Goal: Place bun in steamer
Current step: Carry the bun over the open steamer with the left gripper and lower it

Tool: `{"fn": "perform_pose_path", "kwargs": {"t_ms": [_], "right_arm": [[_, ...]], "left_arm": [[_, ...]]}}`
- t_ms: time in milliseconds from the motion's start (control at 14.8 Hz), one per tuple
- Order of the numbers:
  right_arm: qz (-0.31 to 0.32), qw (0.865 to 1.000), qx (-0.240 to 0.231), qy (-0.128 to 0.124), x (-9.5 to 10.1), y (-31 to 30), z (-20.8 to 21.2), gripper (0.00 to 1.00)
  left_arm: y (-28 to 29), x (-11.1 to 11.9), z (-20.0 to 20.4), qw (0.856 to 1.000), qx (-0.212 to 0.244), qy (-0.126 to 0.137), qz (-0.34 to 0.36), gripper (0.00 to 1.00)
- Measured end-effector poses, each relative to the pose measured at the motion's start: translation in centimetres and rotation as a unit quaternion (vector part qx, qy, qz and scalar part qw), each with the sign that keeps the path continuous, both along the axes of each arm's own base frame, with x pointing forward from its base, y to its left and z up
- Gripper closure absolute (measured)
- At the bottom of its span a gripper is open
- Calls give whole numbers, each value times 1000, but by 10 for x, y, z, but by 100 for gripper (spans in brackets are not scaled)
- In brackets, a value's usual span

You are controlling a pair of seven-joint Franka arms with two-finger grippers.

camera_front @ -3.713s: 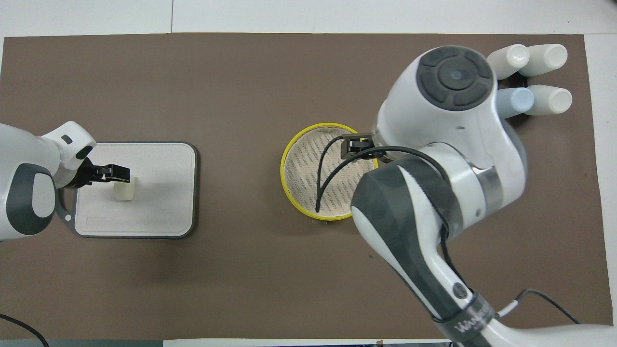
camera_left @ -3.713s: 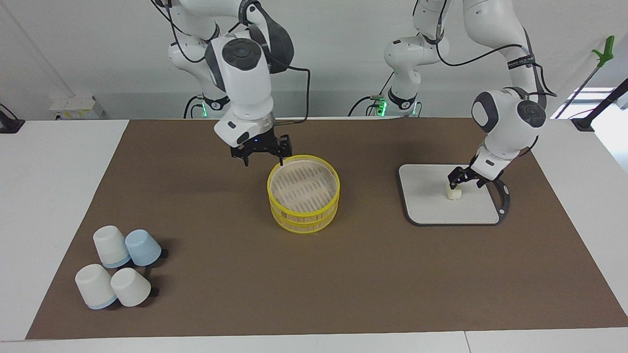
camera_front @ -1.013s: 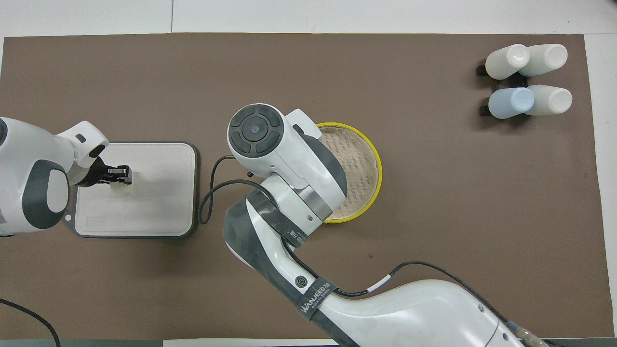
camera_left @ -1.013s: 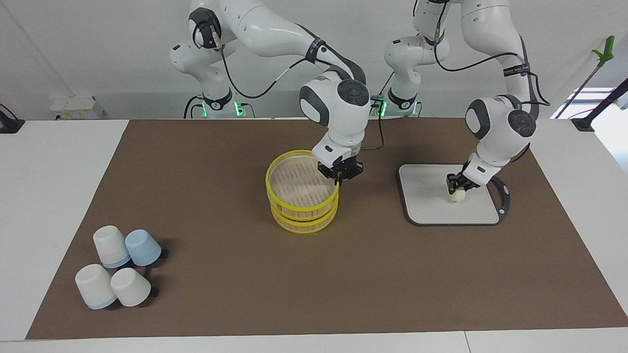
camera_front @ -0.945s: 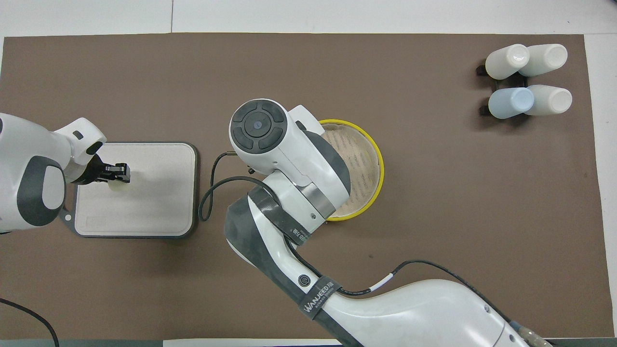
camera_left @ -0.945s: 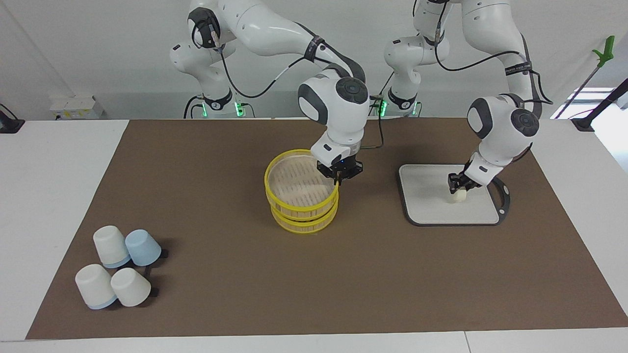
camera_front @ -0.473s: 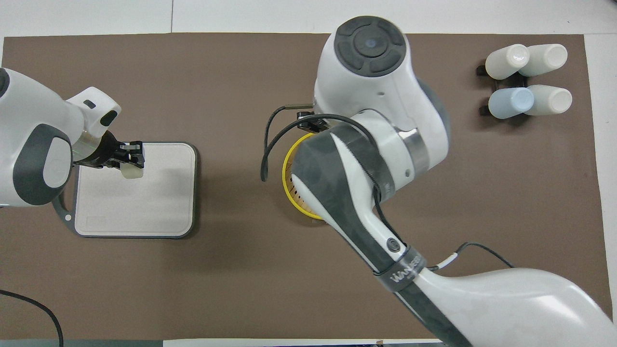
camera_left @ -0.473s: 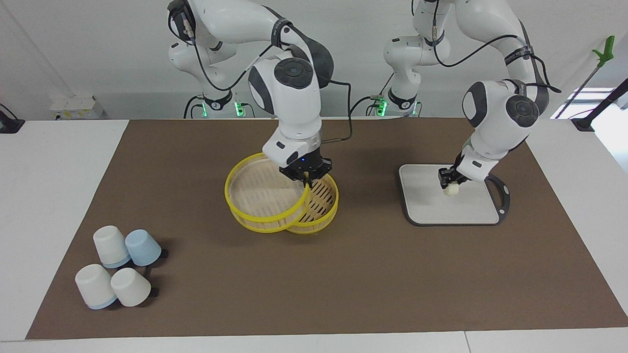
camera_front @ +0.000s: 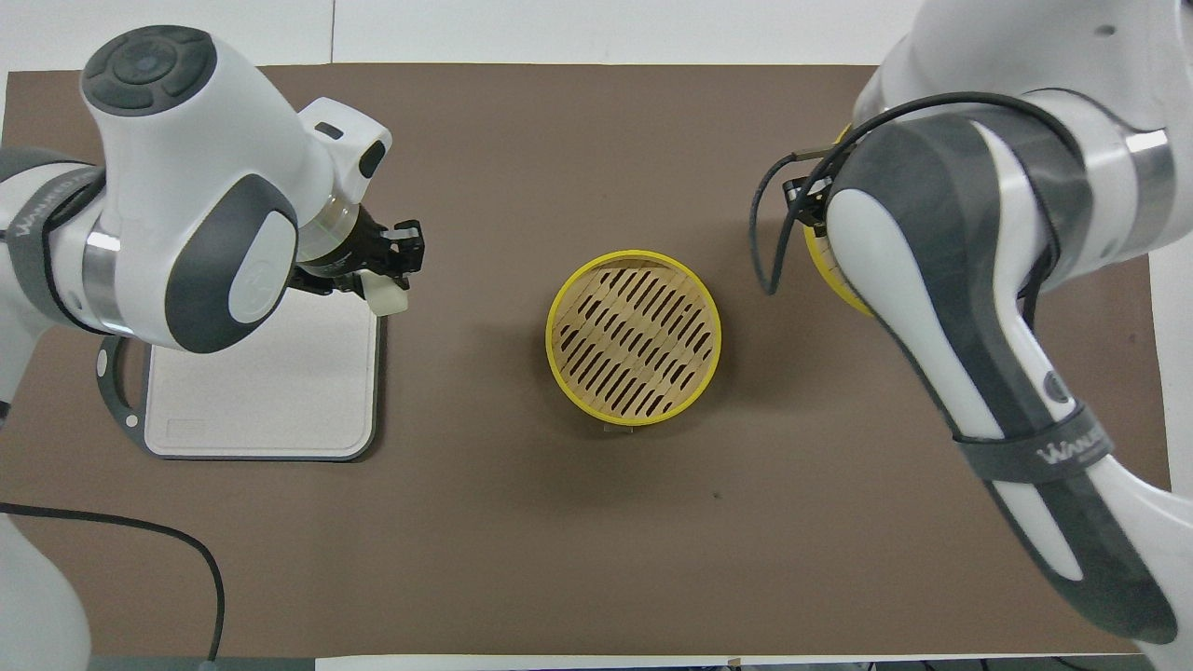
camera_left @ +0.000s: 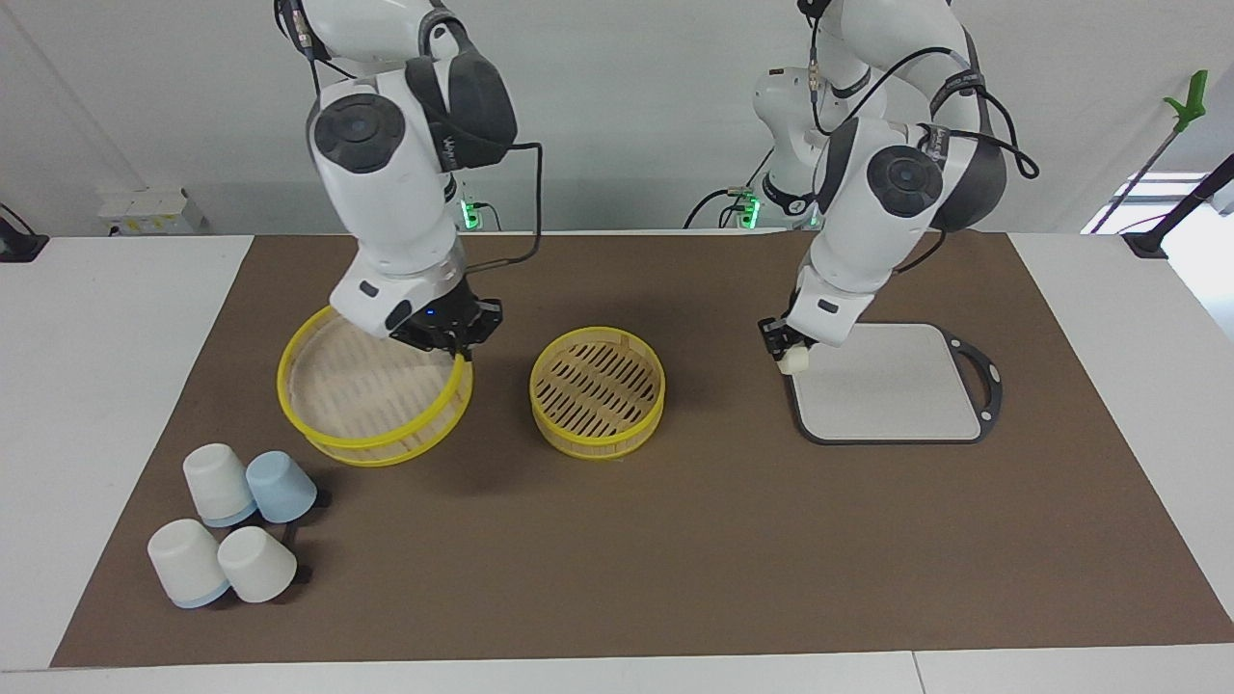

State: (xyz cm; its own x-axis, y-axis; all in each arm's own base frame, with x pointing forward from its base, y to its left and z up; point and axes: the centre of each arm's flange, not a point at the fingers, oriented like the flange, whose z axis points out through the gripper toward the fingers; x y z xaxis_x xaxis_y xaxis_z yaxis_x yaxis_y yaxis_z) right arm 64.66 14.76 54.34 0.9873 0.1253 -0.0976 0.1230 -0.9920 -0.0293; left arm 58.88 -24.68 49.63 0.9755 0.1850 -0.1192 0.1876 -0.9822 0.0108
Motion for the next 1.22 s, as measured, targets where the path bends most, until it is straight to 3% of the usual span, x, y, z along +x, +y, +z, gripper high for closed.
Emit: {"fn": "perform_pose_path", "kwargs": {"t_ms": [338,608,878,1215], "right_arm": [[1,999,-43,13,6,-49,-16,91],[2,999,-47,15,6,-49,-17,91],[2,999,-48,20,4,-49,-21,91],[2,999,-48,22,3,-49,-23,91]], "left_arm": [[-121,-28,0,1000,-4,-9,12,59],[-198,-52,-55,1000,-4,-4,19,59],[-218,-49,-101,999,-22,-10,24,59],[-222,-62,-145,1000,-7,7,19,59]]}}
